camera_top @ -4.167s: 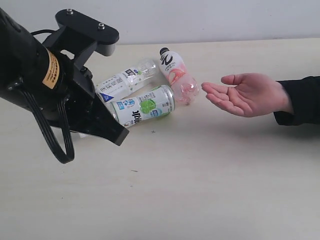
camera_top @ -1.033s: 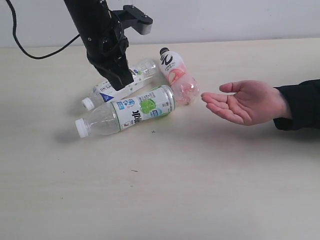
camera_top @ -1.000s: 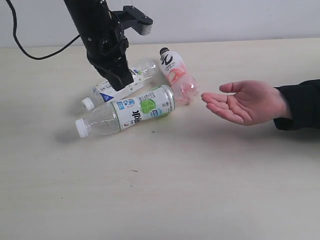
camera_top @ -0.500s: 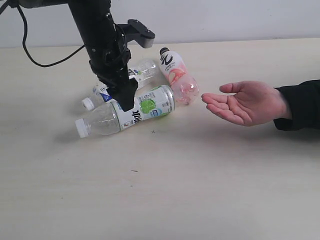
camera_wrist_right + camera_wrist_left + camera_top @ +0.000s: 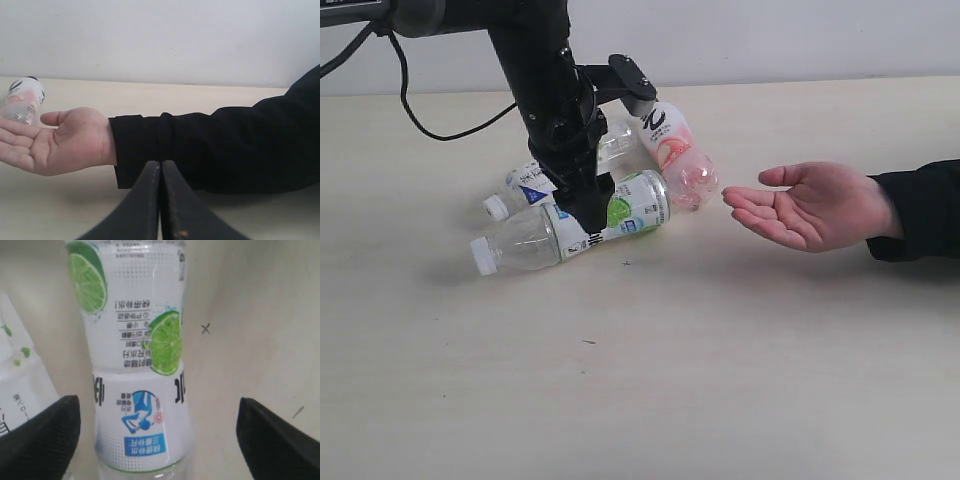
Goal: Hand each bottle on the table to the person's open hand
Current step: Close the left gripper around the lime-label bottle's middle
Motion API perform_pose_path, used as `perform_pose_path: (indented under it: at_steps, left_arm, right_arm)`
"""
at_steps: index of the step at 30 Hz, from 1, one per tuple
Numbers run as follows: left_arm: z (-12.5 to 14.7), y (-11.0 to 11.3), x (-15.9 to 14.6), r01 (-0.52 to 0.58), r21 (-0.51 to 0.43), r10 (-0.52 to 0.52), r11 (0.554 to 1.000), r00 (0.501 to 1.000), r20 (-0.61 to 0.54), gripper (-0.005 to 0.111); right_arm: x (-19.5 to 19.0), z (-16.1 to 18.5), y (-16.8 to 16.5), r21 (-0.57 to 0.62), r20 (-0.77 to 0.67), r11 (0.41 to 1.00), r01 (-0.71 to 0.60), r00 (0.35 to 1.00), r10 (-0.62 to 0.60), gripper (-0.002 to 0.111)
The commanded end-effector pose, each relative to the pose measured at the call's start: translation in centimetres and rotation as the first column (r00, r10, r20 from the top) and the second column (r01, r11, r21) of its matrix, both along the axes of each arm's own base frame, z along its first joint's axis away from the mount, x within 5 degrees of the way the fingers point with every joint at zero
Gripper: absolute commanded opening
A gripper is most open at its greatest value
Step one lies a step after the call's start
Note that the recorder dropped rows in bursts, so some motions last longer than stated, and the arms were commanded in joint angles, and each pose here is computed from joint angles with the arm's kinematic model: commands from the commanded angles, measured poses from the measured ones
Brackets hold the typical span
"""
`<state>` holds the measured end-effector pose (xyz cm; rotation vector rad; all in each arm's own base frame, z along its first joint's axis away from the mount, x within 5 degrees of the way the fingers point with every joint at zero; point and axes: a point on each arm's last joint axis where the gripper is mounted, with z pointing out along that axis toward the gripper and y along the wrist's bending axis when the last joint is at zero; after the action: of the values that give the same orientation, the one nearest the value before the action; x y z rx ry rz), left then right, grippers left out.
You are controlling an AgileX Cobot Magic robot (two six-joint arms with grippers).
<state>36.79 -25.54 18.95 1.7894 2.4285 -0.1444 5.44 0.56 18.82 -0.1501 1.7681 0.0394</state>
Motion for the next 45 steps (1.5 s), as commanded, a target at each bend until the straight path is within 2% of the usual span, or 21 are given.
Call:
perform_pose_path:
  at_steps: [1, 18, 32, 45]
  left_arm:
    - [-0.1, -0.3, 0.3, 0.002, -0.02, -0.002, 1.0, 1.0, 0.027, 0.081]
    - [-1.0, -0.5, 0.4, -0.01, -0.046, 0.012, 0.999, 0.999, 0.049, 0.081]
    - [-4.2, -0.8, 1.0, -0.02, -0.018, 0.02, 1.0, 0.999, 0.028, 0.081]
    - [-4.4, -0.8, 1.0, -0.045, -0.022, 0.045, 0.999, 0.999, 0.011, 0.081]
  right_arm:
    - [0.0, -0.1, 0.0, 0.002, 0.008, 1.0, -0.003, 1.0, 0.003, 0.0]
    - [0.0, -0.1, 0.0, 0.002, 0.008, 1.0, -0.003, 1.0, 0.003, 0.0]
    - [0.0, -0.1, 0.0, 0.002, 0.008, 1.0, -0.003, 1.0, 0.003, 0.0]
    - [0.0, -0.1, 0.0, 0.002, 0.008, 1.0, -0.003, 1.0, 0.003, 0.0]
